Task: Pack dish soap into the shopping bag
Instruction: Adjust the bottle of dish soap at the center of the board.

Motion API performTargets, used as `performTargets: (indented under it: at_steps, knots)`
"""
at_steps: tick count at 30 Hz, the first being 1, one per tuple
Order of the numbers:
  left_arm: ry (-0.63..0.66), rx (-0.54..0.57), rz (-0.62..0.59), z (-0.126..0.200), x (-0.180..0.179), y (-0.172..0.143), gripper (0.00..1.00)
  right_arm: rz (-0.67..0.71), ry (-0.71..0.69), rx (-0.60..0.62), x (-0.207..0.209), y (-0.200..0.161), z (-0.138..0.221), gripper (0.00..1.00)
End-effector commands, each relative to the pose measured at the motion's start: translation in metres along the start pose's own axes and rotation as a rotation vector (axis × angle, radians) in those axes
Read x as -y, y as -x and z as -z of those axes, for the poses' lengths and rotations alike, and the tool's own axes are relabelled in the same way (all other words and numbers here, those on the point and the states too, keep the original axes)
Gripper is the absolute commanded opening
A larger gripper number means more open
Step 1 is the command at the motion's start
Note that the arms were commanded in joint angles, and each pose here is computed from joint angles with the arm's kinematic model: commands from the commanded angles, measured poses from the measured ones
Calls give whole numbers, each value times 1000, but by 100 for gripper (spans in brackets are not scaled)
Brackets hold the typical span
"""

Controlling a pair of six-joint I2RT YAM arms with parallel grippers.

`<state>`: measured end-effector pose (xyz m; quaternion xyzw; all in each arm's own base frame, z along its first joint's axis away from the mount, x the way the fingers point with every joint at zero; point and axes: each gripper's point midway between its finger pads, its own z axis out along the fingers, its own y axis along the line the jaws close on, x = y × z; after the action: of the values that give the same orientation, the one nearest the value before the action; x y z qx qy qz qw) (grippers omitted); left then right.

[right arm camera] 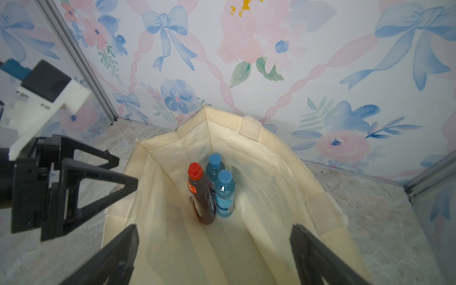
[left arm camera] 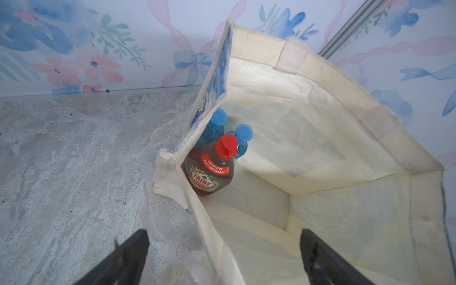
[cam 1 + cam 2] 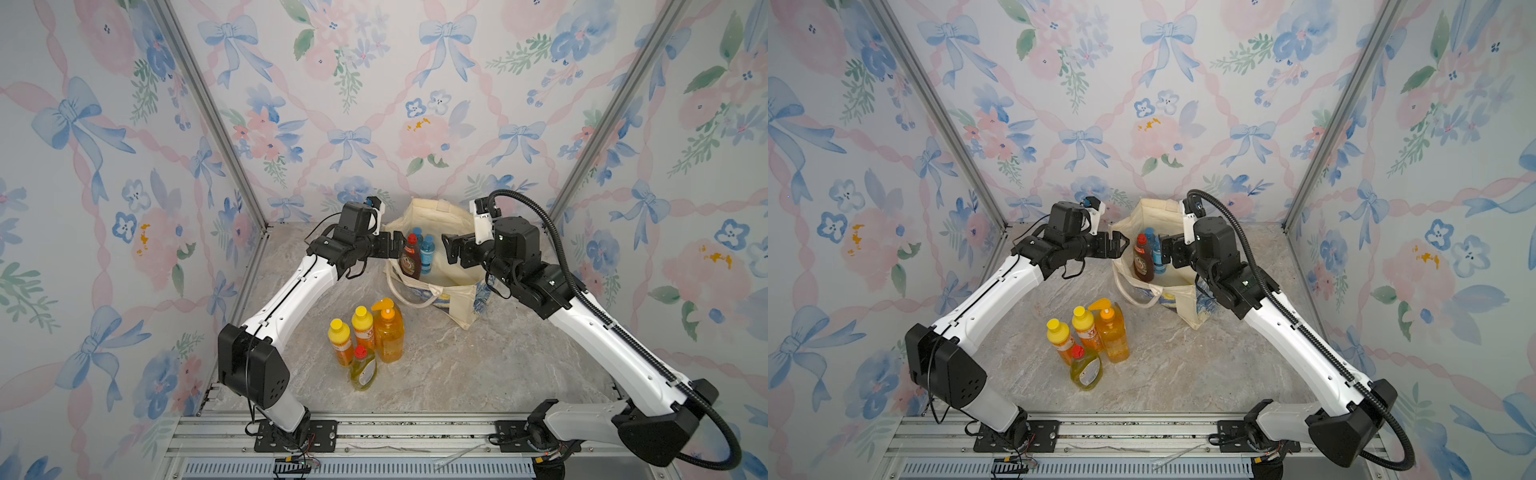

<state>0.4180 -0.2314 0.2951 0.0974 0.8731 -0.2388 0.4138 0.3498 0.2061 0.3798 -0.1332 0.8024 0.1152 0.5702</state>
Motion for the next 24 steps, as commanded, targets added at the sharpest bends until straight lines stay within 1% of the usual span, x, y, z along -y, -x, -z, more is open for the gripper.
performTargets:
  at_steps: [1, 6, 8, 14, 18, 21, 24]
  knots:
    - [61, 56, 26, 17, -11, 10, 98, 20, 7, -66, -2, -25, 19, 96]
    - [132, 110, 16, 30, -20, 22, 98, 22, 60, -109, -8, -45, 36, 97]
    - [163, 135, 19, 36, -25, 28, 98, 33, 113, -138, -17, -54, 40, 97]
    - [238, 190, 28, 50, -36, 39, 98, 154, 234, -181, -52, -82, 52, 97]
    - [265, 215, 63, 56, -43, 44, 98, 171, 320, -246, -71, -98, 51, 100]
    - [286, 224, 97, 57, -53, 46, 98, 195, 362, -292, -89, -108, 49, 96]
    - [298, 210, 113, 53, -62, 42, 98, 220, 382, -302, -109, -115, 47, 94]
